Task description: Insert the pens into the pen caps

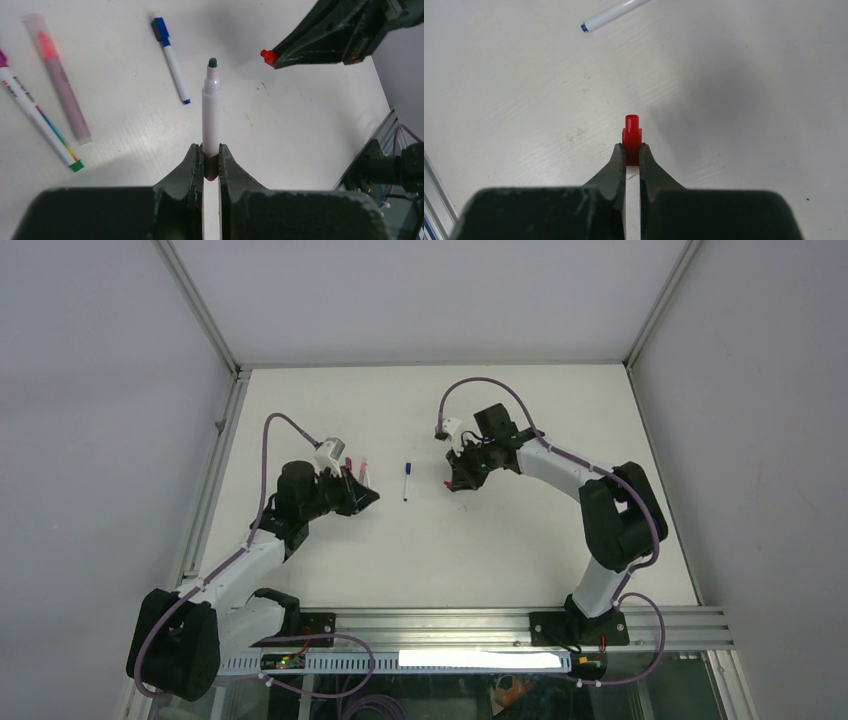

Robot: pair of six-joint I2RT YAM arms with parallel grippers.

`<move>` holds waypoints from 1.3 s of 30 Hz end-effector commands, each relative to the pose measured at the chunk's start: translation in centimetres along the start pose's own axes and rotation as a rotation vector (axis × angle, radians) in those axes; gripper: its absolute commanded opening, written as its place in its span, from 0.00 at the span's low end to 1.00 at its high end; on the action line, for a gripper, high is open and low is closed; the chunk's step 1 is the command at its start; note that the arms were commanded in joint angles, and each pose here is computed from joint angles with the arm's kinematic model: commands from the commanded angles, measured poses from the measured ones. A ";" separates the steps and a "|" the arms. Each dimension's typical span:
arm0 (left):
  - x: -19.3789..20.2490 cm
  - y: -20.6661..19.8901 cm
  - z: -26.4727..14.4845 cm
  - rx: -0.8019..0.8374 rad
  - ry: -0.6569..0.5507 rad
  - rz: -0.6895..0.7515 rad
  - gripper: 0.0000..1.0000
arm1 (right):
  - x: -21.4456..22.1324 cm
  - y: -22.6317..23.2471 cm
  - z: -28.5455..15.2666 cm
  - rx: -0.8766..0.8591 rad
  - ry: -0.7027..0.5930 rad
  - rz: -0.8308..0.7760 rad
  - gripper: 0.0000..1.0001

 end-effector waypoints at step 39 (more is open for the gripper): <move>-0.4 -5.9 3.5 0.172 0.051 0.199 0.00 | -0.4 0.2 -0.2 -0.012 0.057 -0.310 0.33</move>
Point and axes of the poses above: each gripper's point midway between its finger pads, its own z axis out along the fingers, its own y axis along the line the jaws close on, x = y × z, the point moved 1 cm from there along -z, back along the fingers, and after that the axes turned 6 degrees about z, right-handed, at the moved point
